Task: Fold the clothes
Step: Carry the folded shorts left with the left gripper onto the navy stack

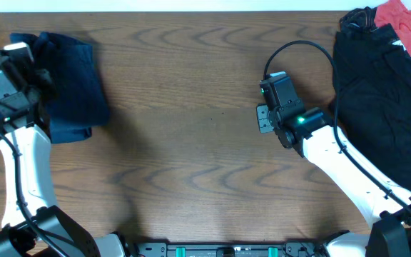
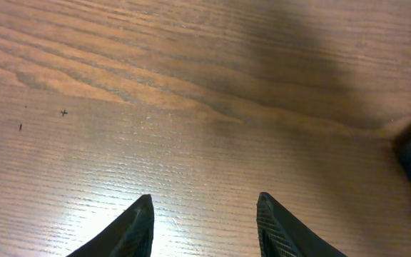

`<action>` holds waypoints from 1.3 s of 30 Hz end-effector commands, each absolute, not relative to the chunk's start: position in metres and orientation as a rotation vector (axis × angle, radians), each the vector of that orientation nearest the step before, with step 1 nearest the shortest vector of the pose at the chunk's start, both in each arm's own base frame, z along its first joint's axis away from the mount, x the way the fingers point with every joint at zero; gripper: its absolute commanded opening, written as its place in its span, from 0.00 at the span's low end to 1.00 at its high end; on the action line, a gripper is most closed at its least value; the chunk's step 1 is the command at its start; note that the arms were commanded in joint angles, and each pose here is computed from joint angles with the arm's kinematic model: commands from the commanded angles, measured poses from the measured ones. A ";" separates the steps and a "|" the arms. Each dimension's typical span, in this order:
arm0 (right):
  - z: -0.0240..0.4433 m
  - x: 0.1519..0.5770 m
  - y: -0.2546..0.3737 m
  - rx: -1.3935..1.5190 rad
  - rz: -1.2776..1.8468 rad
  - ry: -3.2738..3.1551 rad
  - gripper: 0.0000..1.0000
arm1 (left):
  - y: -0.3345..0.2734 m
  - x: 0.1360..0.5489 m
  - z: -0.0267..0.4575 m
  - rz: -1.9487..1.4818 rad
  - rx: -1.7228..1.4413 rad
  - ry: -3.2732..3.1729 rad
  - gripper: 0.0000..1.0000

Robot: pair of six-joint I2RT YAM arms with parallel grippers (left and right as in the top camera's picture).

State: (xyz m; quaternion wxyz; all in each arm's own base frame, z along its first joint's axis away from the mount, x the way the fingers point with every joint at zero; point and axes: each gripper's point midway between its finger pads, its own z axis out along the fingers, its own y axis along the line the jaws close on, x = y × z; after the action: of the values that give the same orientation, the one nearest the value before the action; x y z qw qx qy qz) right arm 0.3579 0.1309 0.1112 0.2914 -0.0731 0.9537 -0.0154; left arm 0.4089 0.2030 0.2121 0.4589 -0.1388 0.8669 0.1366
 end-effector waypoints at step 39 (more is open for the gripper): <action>0.110 0.350 0.121 -0.197 -0.079 2.575 0.46 | 0.339 0.402 0.148 0.518 -0.562 2.053 0.06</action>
State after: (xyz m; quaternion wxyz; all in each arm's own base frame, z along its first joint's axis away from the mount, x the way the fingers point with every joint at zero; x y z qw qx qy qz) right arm 0.3485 0.1263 0.1052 0.2691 -0.0766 0.9598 -0.0243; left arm 0.4030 0.3240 0.1401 0.4501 -0.2251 0.8427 0.1915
